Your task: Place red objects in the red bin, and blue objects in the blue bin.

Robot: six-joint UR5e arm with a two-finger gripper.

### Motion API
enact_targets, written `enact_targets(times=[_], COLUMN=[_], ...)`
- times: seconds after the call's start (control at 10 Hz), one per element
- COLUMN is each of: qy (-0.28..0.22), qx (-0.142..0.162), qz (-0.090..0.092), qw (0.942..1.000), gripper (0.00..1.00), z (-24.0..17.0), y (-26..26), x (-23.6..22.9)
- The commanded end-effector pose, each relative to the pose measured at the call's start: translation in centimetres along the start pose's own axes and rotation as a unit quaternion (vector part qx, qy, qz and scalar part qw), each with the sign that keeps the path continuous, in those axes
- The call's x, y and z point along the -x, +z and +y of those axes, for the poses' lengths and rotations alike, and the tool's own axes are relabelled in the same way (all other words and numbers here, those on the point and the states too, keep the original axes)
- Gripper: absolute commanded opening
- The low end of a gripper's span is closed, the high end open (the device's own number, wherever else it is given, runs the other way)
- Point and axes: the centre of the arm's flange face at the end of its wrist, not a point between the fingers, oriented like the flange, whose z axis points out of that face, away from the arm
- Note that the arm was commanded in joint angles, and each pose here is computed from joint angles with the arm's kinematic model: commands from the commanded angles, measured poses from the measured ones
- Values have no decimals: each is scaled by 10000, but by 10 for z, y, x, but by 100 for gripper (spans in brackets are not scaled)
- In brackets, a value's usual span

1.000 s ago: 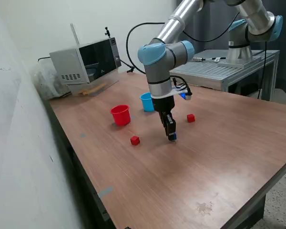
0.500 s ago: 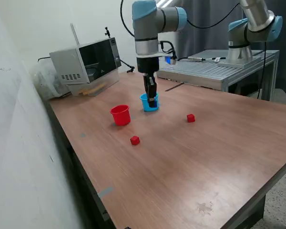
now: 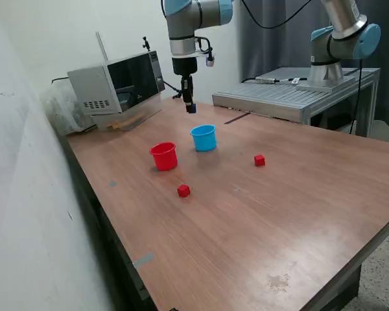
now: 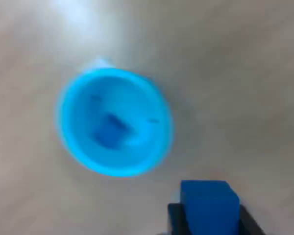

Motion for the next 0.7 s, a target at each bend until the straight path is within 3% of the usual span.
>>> enact_targets(times=[0.0,0.3,0.5,0.6], qy=[209,101,34,26], qx=[-443,-723,-711,-552], qz=[-258,-342,-330,-270], qw=[9985,9967,9969,9981], gripper=[0,0,0,0], z=[5,-17,-23,-22], y=[34,59,60,56], x=[64,70,63,59])
